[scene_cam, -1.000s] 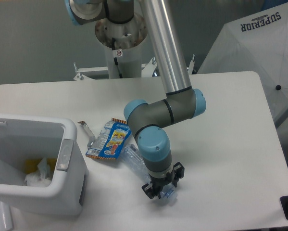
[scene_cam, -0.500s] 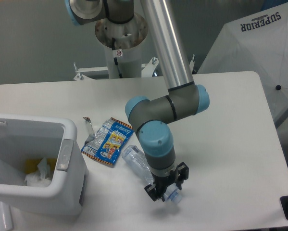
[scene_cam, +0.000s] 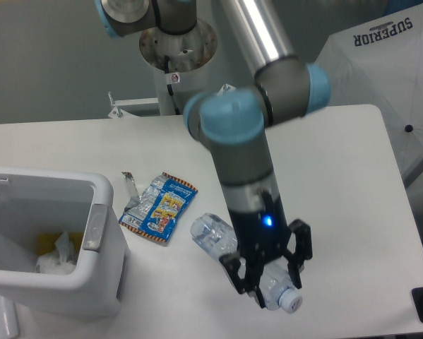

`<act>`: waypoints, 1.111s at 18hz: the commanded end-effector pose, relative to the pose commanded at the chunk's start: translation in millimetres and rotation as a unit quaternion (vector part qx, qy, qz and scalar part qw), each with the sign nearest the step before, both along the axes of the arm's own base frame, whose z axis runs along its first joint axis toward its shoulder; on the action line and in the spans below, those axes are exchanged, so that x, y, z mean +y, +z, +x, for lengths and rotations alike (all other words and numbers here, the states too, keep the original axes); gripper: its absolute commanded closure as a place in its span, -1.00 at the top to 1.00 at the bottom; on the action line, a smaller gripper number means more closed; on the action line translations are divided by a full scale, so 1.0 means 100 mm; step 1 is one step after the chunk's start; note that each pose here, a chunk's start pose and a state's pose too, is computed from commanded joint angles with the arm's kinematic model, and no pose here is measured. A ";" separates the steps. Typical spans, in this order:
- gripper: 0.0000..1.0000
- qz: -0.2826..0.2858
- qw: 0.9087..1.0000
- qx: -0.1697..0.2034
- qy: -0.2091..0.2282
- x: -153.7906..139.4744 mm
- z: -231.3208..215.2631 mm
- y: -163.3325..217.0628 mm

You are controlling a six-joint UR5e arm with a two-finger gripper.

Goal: Place the trash in the trash can
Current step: 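Lift the bottle and carry it over the white trash bin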

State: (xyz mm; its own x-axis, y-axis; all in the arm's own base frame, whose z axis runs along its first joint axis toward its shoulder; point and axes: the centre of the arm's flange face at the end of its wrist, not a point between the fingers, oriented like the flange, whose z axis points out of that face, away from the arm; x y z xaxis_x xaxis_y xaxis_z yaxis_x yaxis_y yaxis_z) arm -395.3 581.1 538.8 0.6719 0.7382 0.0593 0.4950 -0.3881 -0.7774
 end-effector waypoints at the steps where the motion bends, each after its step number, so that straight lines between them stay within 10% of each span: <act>1: 0.12 0.008 1.000 0.008 -0.008 0.01 0.13 0.14; 8: 0.12 0.048 0.994 0.037 -0.086 0.27 1.32 0.77; 20: 0.16 0.024 0.986 0.015 -0.167 0.87 2.22 0.35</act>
